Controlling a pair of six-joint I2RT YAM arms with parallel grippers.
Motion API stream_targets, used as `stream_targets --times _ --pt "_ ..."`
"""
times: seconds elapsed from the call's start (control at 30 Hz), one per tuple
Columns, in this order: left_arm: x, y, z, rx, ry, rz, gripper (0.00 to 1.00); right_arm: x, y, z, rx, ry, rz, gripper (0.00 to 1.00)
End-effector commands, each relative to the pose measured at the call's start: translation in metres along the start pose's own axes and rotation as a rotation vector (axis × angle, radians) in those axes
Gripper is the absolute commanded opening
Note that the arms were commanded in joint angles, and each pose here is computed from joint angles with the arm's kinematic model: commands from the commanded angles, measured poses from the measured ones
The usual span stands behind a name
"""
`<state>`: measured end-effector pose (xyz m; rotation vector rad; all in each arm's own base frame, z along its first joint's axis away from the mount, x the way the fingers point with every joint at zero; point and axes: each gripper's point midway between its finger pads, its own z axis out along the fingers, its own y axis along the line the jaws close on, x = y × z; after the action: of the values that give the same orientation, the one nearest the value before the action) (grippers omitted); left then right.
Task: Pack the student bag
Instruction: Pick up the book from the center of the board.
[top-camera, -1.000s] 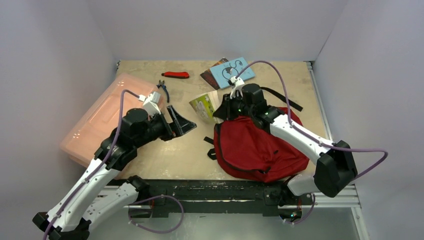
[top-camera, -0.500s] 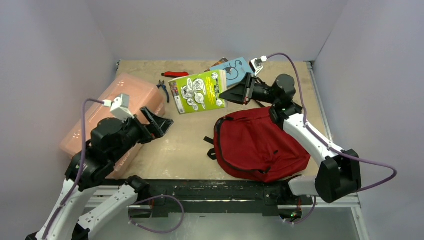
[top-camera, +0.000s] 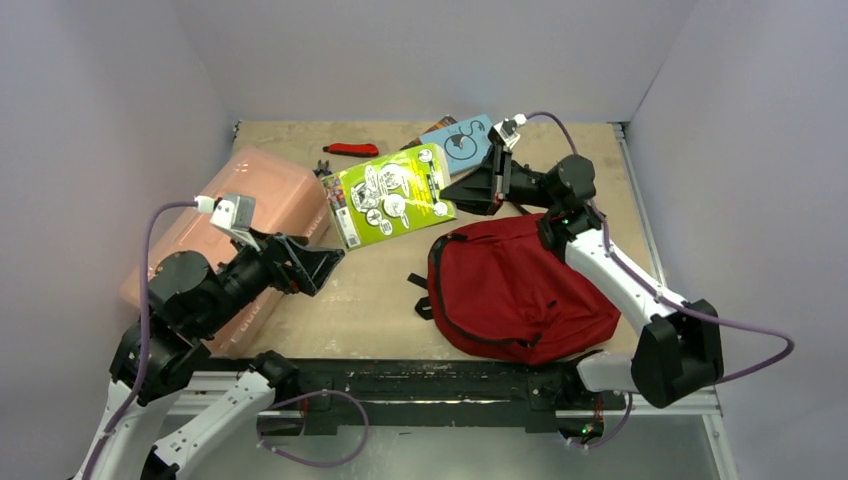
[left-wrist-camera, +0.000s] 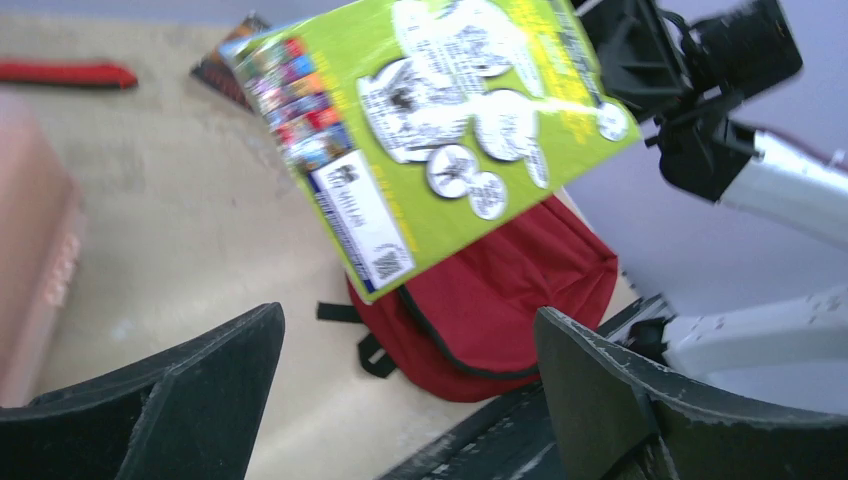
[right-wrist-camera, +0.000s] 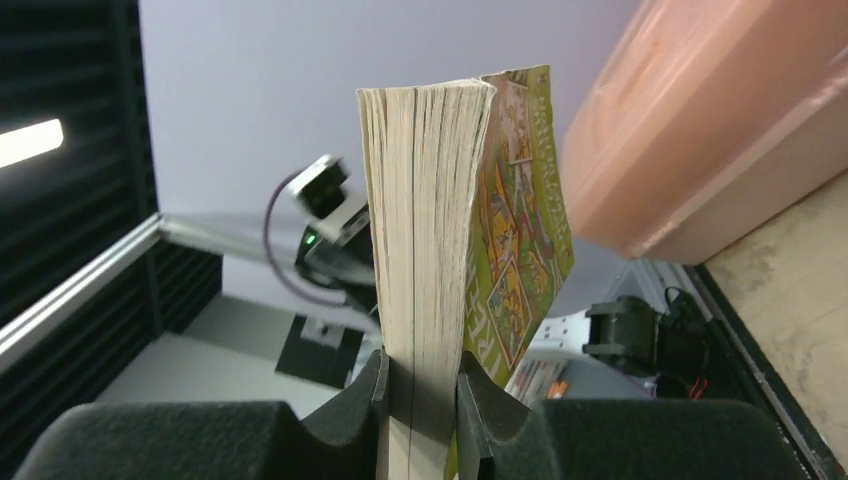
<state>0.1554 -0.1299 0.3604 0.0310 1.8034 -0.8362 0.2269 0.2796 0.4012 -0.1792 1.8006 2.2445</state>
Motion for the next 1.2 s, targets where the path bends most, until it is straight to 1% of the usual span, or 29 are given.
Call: stream_targets --times 0.0,0.07,0.13,0.2,0.27,0.37,0.43,0.5,0.53,0.57,0.67,0.7,0.83,0.9,0.93,1.0,1.03,1.07,1.1,1.13,1.17 --pt "-0.042 -0.043 -0.009 0.23 -0.123 0.421 0.96 -0.034 -0.017 0.0 0.219 -0.218 -0.019 0.0" --pt "-0.036 -0.05 0.003 0.294 -0.104 0.527 0.97 -0.04 -0.019 -0.001 0.212 -0.274 0.046 0.0" --pt "-0.024 -0.048 0.024 0.313 -0.084 0.663 0.97 -0.041 -0.016 0.0 0.183 -0.305 0.088 0.0" --pt "-0.015 -0.043 0.045 0.264 -0.063 0.812 0.97 -0.043 -0.014 0.002 0.17 -0.343 0.12 0.0" --pt "-0.018 -0.044 0.062 0.204 -0.105 0.914 0.98 -0.042 -0.011 0.004 0.165 -0.373 0.145 0.0" --pt "-0.016 -0.05 0.087 0.129 -0.163 0.994 0.99 -0.039 -0.014 0.005 0.179 -0.422 0.191 0.0" --pt "-0.013 -0.048 0.103 0.038 -0.211 1.053 0.99 -0.034 -0.02 0.008 0.189 -0.439 0.239 0.0" --pt "-0.012 -0.058 0.115 -0.012 -0.274 1.112 0.99 -0.029 -0.026 0.009 0.185 -0.456 0.29 0.0" --pt "-0.008 -0.061 0.122 -0.031 -0.281 1.144 0.99 -0.027 -0.025 0.01 0.169 -0.471 0.307 0.0" --pt "-0.009 -0.065 0.128 -0.053 -0.307 1.156 0.99 -0.024 -0.025 0.01 0.162 -0.482 0.316 0.0" --pt "-0.008 -0.062 0.141 -0.126 -0.311 1.159 0.95 -0.021 -0.018 0.01 0.154 -0.514 0.307 0.0" --pt "-0.008 -0.06 0.143 -0.152 -0.31 1.151 0.91 -0.02 -0.017 0.01 0.16 -0.525 0.306 0.0" --pt "-0.009 -0.05 0.15 -0.255 -0.285 1.118 0.67 -0.016 -0.011 0.005 0.165 -0.546 0.3 0.0" --pt "-0.006 -0.046 0.151 -0.276 -0.27 1.106 0.52 -0.015 -0.008 0.004 0.16 -0.547 0.295 0.0" --pt "-0.005 -0.044 0.15 -0.283 -0.263 1.1 0.41 -0.014 -0.006 0.005 0.157 -0.546 0.287 0.0" --pt "-0.003 -0.041 0.147 -0.281 -0.25 1.075 0.13 -0.016 0.001 0.006 0.15 -0.546 0.231 0.0" --pt "-0.003 -0.04 0.144 -0.27 -0.246 1.049 0.04 -0.017 0.004 0.007 0.155 -0.544 0.18 0.14" --pt "-0.004 -0.039 0.14 -0.262 -0.245 1.016 0.0 -0.017 0.008 0.009 0.164 -0.526 0.098 0.27" --pt "-0.007 -0.039 0.135 -0.252 -0.251 0.973 0.0 -0.018 0.012 0.011 0.184 -0.509 -0.003 0.42" --pt "-0.009 -0.037 0.128 -0.244 -0.242 0.924 0.0 -0.021 0.011 0.01 0.24 -0.494 -0.103 0.56" --pt "-0.014 -0.036 0.121 -0.231 -0.237 0.859 0.0 -0.025 0.005 0.006 0.324 -0.468 -0.248 0.68"
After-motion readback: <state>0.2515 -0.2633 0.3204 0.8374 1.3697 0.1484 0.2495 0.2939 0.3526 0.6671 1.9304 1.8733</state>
